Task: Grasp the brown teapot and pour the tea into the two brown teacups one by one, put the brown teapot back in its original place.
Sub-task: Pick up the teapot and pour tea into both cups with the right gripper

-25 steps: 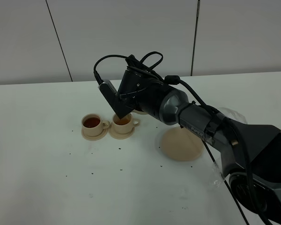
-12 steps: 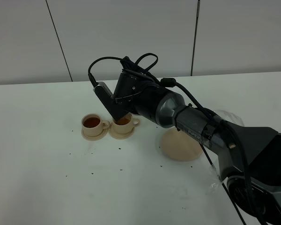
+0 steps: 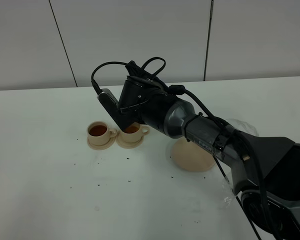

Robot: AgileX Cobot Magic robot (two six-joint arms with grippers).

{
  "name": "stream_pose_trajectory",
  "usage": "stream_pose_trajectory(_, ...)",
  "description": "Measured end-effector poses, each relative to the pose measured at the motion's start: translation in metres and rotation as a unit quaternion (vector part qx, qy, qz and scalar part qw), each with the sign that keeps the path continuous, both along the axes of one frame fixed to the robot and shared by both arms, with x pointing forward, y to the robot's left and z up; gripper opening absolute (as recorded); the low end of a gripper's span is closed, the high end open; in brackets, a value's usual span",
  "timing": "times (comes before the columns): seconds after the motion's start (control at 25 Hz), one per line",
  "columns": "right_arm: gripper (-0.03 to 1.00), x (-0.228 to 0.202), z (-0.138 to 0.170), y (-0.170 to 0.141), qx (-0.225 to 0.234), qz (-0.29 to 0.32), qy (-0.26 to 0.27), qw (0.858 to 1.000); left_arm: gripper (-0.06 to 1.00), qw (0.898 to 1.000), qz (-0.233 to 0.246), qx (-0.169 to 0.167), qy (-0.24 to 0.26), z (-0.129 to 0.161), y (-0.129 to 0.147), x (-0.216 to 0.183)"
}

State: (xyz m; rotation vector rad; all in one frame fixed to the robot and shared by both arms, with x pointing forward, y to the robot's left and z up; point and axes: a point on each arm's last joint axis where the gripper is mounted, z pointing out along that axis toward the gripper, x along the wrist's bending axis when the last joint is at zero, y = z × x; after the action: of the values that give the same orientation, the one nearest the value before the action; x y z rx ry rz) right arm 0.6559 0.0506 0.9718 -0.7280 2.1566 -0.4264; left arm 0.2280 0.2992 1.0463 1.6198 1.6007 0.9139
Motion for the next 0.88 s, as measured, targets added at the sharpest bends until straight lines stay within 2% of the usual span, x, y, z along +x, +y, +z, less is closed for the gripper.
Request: stream_pose_trajectory(0.88, 0.09, -0.0021, 0.0004, 0.0026, -0.003, 0.004, -0.003, 1.0, 0.53, 1.0, 0.0, 0.0, 0.0, 0.0, 0.0, 0.0)
